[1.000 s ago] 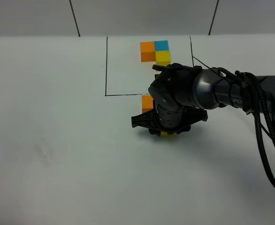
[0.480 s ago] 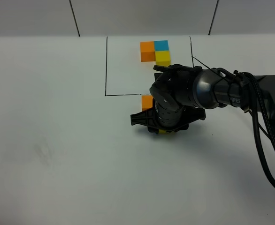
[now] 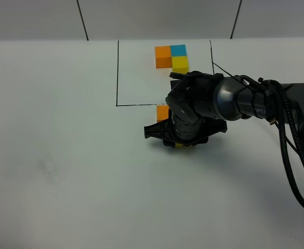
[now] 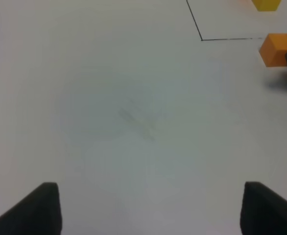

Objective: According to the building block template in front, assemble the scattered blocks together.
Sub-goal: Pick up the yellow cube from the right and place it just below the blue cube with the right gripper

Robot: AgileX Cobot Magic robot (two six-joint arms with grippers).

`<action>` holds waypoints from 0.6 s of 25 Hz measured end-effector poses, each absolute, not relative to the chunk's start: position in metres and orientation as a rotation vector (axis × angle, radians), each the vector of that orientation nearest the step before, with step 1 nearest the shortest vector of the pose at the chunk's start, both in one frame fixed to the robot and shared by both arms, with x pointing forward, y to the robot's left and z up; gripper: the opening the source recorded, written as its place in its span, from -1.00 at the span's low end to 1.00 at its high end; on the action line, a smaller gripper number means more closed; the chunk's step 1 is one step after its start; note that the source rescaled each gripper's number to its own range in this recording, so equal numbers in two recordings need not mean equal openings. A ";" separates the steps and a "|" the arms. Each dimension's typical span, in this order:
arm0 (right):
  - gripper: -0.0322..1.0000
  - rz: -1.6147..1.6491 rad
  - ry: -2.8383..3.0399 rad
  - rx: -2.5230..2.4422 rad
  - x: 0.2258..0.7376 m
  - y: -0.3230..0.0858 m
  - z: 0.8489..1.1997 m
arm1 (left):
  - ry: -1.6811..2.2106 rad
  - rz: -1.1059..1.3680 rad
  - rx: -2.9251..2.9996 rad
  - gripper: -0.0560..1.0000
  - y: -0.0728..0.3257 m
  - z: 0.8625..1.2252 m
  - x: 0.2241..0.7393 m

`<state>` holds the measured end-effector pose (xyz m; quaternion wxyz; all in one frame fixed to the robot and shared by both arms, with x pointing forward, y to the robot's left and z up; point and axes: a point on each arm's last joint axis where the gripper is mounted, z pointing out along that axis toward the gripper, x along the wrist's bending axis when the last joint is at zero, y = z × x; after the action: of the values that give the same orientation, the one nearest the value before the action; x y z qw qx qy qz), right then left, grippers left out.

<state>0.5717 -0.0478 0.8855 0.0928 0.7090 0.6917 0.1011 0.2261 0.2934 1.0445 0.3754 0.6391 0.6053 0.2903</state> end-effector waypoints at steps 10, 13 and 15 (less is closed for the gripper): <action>-0.45 0.325 2.061 2.069 0.574 -0.047 0.885 | 1.549 0.743 1.636 0.43 0.293 1.044 0.226; -0.45 0.325 2.064 2.057 0.574 -0.048 0.885 | 1.549 0.743 1.636 0.43 0.293 1.044 0.226; -0.45 0.325 2.064 2.055 0.575 -0.048 0.885 | 1.549 0.743 1.636 0.43 0.293 1.044 0.226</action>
<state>0.5745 -0.0477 0.8851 0.1052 0.6972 0.7005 0.1103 0.2261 0.2934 1.0445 0.3754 0.6391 0.6053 0.2903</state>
